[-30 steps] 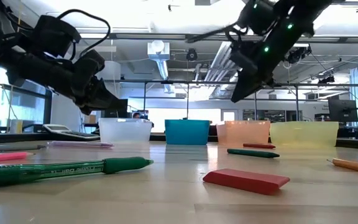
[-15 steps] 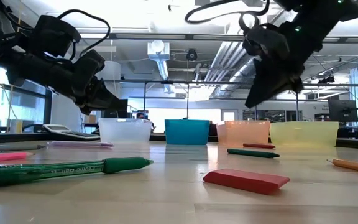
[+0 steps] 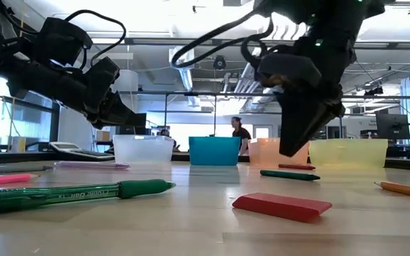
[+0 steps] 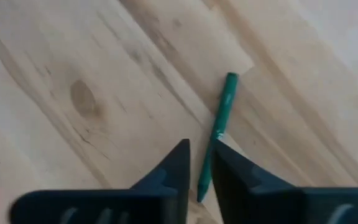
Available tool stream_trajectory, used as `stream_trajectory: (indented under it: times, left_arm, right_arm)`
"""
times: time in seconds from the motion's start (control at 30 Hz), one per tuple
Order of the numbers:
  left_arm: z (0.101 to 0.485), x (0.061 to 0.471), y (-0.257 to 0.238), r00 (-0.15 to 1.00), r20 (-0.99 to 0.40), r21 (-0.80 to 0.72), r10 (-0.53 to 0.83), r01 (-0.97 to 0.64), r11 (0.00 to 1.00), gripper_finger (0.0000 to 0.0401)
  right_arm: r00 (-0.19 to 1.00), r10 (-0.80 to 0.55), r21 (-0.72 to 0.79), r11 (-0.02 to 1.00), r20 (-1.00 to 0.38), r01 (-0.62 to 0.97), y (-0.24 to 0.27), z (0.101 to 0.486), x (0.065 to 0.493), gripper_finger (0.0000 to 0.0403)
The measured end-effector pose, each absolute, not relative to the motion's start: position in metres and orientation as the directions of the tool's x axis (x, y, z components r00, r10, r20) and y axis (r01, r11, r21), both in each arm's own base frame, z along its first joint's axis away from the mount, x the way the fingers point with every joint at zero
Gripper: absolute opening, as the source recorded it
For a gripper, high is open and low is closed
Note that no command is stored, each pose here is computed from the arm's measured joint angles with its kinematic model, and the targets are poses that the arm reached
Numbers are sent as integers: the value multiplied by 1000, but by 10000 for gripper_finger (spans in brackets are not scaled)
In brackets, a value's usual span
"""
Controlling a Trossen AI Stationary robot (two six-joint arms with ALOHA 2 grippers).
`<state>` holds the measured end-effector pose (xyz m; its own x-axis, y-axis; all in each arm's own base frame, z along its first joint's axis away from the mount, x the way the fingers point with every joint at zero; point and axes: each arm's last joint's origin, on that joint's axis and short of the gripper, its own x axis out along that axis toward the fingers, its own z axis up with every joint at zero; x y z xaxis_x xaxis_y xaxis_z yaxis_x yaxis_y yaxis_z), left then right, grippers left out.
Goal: Sort crayons/erasers/pens/pencils in bins
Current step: Put the green crayon into the blue bin
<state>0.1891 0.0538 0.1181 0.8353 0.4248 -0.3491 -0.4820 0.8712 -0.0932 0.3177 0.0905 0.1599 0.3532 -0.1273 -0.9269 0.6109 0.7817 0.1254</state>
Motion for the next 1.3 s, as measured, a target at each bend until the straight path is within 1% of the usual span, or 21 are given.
stream_trajectory:
  times: [0.1, 0.17, 0.3, 0.53, 0.7, 0.8, 0.93, 1.07, 1.23, 1.3]
  left_arm:
    - [118, 189, 54, 838, -351, -96, 417, -475, 874, 0]
    - [117, 189, 53, 837, -357, -96, 414, -474, 875, 0]
    - [116, 188, 53, 831, -374, -95, 412, -476, 874, 0]
    - [115, 189, 51, 833, -379, -99, 403, -470, 877, 0]
    - [115, 189, 50, 833, -380, -98, 402, -468, 878, 0]
    - [115, 189, 50, 833, -380, -97, 403, -469, 878, 0]
    - [115, 189, 50, 834, -378, -107, 403, -472, 875, 0]
    - [115, 189, 50, 833, -377, -112, 404, -474, 873, 0]
    - [115, 189, 50, 833, -377, -112, 404, -474, 873, 0]
    - [115, 189, 50, 833, -377, -112, 405, -475, 873, 0]
  right_arm:
    - [314, -137, 99, 769, -940, 631, 91, 157, 322, 100]
    - [299, -143, 88, 762, -944, 642, 90, 156, 323, 116]
    - [272, -158, 73, 730, -949, 680, 87, 151, 324, 124]
    - [222, -148, 45, 730, -964, 682, 86, 136, 326, 105]
    - [212, -154, 33, 730, -965, 682, 86, 132, 328, 89]
    - [213, -162, 28, 729, -964, 683, 86, 131, 327, 70]
    - [207, -157, 26, 735, -966, 677, 84, 130, 328, 34]
    - [216, -153, 20, 771, -964, 637, 84, 132, 328, 9]
    - [236, -138, 31, 802, -962, 596, 82, 140, 327, 11]
    - [266, -132, 53, 805, -955, 591, 79, 149, 327, 14]
